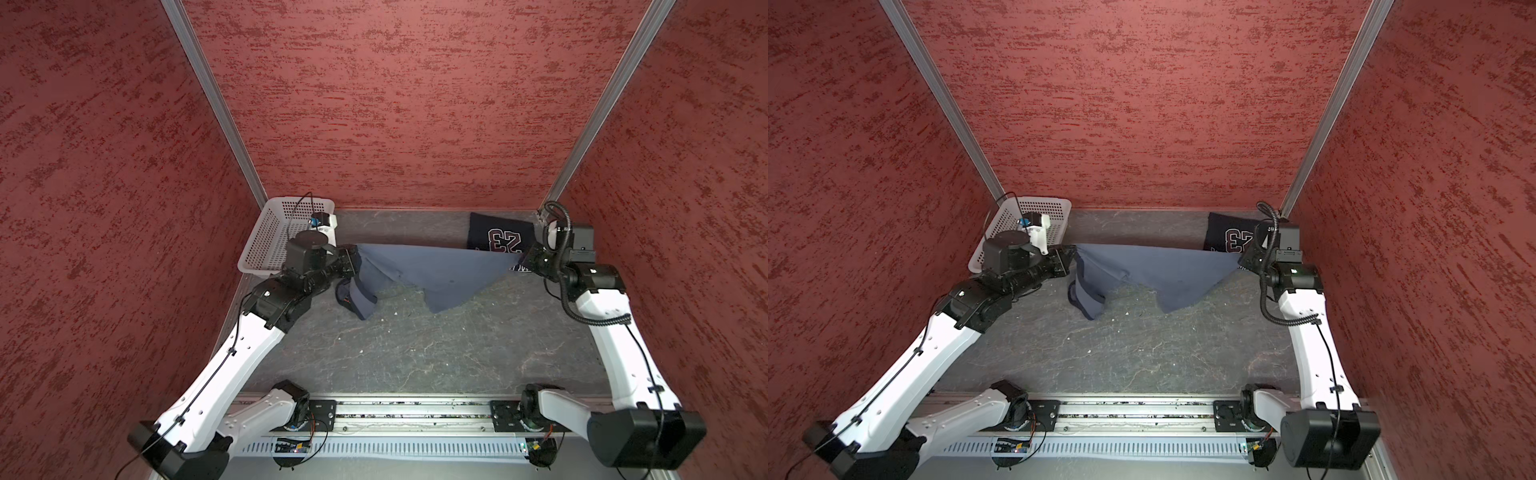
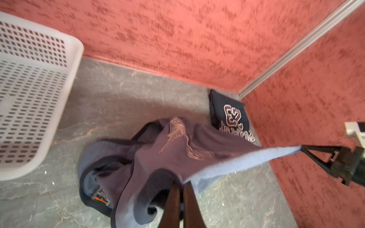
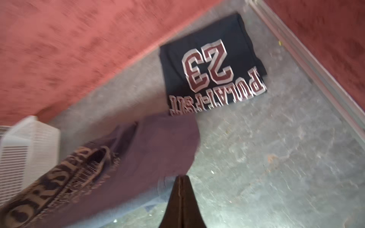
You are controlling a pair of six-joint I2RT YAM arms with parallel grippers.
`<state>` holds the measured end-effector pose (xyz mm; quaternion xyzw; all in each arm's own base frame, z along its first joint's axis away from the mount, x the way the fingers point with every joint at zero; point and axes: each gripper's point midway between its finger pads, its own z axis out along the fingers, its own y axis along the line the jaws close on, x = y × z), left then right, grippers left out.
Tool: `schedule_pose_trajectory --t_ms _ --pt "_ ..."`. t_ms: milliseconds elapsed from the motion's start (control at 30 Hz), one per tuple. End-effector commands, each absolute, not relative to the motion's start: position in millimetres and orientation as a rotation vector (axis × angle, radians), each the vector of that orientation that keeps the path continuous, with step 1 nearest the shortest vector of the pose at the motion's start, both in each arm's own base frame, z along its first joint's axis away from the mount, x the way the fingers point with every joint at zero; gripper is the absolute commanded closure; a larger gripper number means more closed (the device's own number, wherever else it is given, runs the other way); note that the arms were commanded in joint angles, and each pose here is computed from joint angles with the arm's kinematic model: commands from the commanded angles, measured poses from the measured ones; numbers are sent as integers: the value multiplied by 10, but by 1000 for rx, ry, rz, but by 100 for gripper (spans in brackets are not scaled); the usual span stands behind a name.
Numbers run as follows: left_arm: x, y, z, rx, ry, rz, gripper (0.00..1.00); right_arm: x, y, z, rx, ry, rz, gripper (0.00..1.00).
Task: Fold and stack tank tops
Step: Smooth out the tank top at the center of the table.
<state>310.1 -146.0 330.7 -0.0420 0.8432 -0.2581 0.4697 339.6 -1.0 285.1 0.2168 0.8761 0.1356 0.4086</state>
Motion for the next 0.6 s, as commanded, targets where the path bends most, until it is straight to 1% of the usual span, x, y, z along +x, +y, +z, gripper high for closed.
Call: schedule_pose_trajectory --t_ms 0,133,233,267,300,333,367,400,433,467,567 --pt "3373 -1543 3128 -99 2136 -706 100 3560 62 2951 526 2207 403 100" --pt "3918 -1594 2638 -202 2315 -708 100 4185 131 2726 524 2230 486 100" --pt "4202 -1635 2255 -253 2456 -661 100 4663 202 2226 548 2328 550 100" --pt "4260 -1663 2089 -265 2506 -648 100 4776 218 2069 558 2349 568 94" --pt "4299 -1689 1991 -271 2539 -647 100 4848 215 1919 573 2369 570 85" --pt "4318 -1728 1883 -273 2572 -655 100 4908 200 1758 588 2393 561 67" --pt "4331 -1744 1796 -280 2597 -654 100 4929 164 1649 598 2415 526 55" --pt "4339 -1753 1741 -284 2610 -647 100 4928 109 1584 611 2429 481 46" --pt "4341 -1746 1687 -290 2621 -632 100 4896 45 1544 619 2438 428 40" --pt "4345 -1737 1652 -294 2624 -625 100 4846 1 1539 620 2437 389 36" --pt "4352 -1681 1589 -308 2627 -583 100 4657 17 1515 602 2427 390 36"
